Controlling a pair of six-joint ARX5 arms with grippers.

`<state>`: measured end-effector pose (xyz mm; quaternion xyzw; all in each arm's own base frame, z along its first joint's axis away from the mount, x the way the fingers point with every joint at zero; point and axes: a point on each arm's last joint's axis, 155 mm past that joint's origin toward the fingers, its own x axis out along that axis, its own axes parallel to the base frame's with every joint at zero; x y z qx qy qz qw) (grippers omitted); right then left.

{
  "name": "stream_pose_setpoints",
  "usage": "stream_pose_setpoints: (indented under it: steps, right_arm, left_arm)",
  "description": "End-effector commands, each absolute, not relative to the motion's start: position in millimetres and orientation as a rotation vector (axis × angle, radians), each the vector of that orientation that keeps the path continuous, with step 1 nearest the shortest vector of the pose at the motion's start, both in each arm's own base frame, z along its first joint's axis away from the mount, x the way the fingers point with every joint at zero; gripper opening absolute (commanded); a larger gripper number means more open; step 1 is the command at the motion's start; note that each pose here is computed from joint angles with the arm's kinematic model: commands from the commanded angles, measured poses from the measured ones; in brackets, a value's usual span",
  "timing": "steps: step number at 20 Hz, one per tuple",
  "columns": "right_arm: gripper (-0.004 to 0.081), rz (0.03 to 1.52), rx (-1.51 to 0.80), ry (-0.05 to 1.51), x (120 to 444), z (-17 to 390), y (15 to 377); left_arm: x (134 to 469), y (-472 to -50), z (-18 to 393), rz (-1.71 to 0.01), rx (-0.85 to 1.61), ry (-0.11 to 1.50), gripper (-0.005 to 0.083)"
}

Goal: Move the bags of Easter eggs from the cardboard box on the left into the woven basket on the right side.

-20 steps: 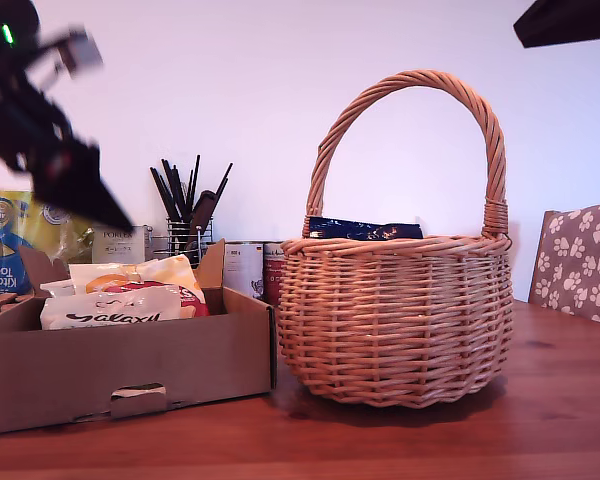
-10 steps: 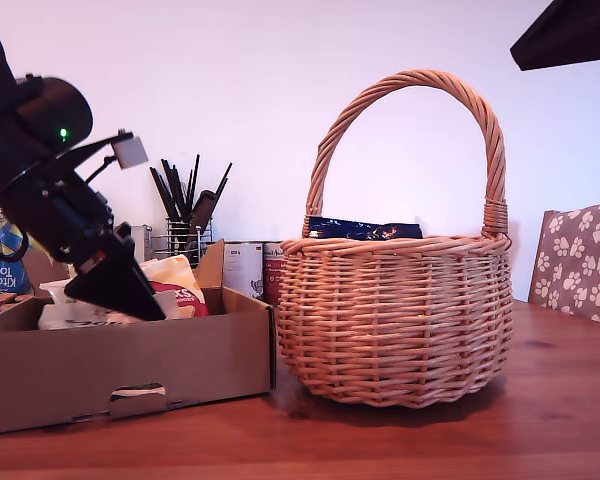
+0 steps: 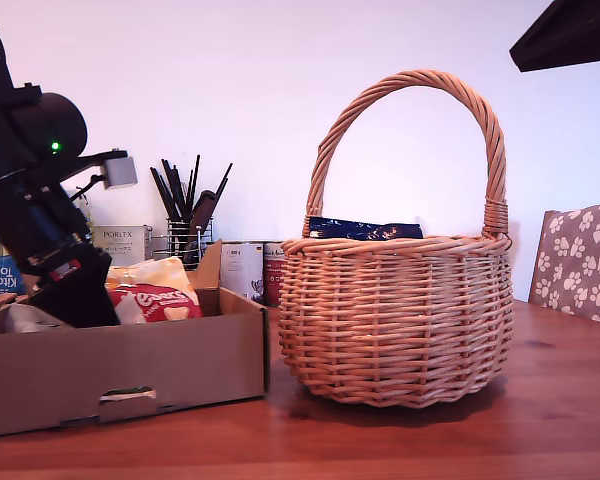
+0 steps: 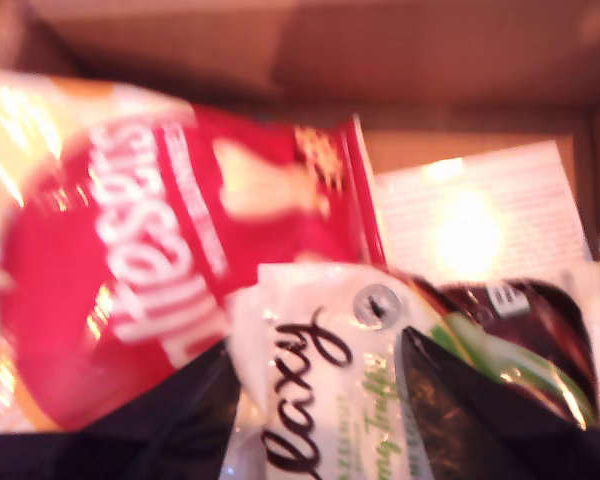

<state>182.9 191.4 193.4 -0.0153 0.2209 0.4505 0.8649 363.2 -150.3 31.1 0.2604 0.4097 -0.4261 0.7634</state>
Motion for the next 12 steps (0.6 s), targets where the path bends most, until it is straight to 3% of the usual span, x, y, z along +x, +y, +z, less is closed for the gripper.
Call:
stream_pose_setpoints:
  steps: [1, 5, 9, 12]
  right_arm:
    - [-0.0013, 0.95, -0.033, 0.447, 183.9, 198.8, 193.2]
    - [-0.0013, 0.95, -0.033, 0.442, 184.3, 200.0, 193.4]
    - [-0.0013, 0.95, -0.033, 0.44, 184.5, 200.3, 193.5]
    - [-0.0013, 0.95, -0.033, 0.441, 184.4, 200.2, 193.5]
  left_arm:
    - [358.2, -145.8, 24.9, -0.91, 0.531, 0.938, 0.0442]
    - [350.3, -144.5, 15.4, -0.904, 0.492, 0.999, 0.0443]
    - [333.0, -140.1, -19.3, -0.92, 0.458, 1.133, 0.0432]
    - [330.5, -143.3, -25.9, -0.931, 0.472, 1.145, 0.0246]
